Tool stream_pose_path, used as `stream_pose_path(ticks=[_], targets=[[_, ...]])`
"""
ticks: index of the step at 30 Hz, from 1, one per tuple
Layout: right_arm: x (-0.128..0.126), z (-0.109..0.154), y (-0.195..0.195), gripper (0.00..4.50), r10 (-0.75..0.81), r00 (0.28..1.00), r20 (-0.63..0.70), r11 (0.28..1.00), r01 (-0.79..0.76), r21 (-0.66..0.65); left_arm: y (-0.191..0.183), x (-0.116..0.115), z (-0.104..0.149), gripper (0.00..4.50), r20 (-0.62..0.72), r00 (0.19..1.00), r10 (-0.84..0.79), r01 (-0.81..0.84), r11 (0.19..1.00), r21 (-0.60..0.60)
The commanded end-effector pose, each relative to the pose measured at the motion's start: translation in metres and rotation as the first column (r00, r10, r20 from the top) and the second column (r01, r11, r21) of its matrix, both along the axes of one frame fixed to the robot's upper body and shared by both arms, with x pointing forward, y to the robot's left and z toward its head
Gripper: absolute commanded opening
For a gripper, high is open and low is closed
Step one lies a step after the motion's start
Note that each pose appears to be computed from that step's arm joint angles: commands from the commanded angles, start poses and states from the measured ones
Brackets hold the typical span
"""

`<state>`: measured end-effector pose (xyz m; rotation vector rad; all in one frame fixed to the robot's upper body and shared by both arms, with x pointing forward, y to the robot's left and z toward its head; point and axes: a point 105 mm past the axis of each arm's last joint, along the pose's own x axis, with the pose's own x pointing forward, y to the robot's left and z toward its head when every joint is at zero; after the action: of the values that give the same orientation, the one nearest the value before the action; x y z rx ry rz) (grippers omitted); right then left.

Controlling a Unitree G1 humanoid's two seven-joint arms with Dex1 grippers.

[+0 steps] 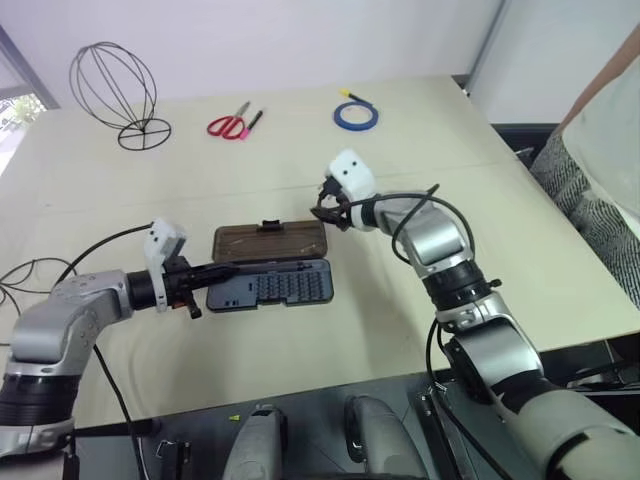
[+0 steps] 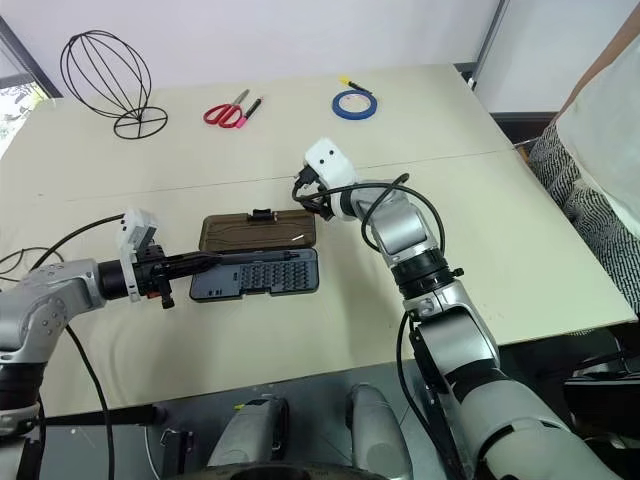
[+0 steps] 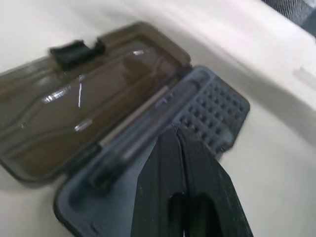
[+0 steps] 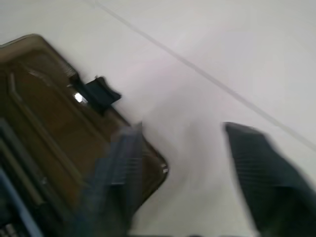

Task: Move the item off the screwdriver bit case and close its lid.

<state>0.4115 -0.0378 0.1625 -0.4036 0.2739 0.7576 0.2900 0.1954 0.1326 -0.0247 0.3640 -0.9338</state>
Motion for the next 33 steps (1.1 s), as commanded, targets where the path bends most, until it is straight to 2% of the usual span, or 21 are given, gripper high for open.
stream_pose_path(ticks=[1, 6, 9, 17, 27, 33], targets=[[-0.003, 0.008, 0.012, 4.45, 0.042, 0.999, -0.013, 0.999, -0.042, 0.005, -0.004, -0.002, 0.005, 0.0, 0.044, 0.999, -0.021, 0.019, 0.999, 0.03], [0.0, -0.007, 0.014, 4.45, -0.021, 0.989, -0.147, 0.999, 0.024, 0.024, -0.005, -0.001, 0.002, 0.0, 0.046, 0.999, -0.015, 0.013, 0.999, 0.035], [0.004, -0.011, 0.018, 4.45, -0.045, 0.984, -0.175, 0.998, 0.051, 0.029, -0.005, 0.002, 0.001, 0.0, 0.054, 0.999, 0.003, -0.005, 0.999, 0.034], [0.01, -0.01, 0.031, 4.45, 0.02, 0.996, -0.083, 0.999, -0.022, -0.025, -0.008, 0.002, -0.002, 0.0, 0.068, 0.998, 0.014, -0.016, 0.999, 0.034], [0.012, -0.006, 0.046, 4.45, 0.204, 0.978, -0.049, 0.978, -0.205, -0.034, -0.007, 0.003, -0.002, 0.0, 0.085, 0.996, 0.033, -0.037, 0.999, 0.04], [0.013, -0.011, 0.049, 4.45, 0.235, 0.97, -0.064, 0.971, -0.237, -0.019, -0.002, 0.002, -0.001, 0.0, 0.098, 0.994, 0.055, -0.06, 0.997, 0.05]])
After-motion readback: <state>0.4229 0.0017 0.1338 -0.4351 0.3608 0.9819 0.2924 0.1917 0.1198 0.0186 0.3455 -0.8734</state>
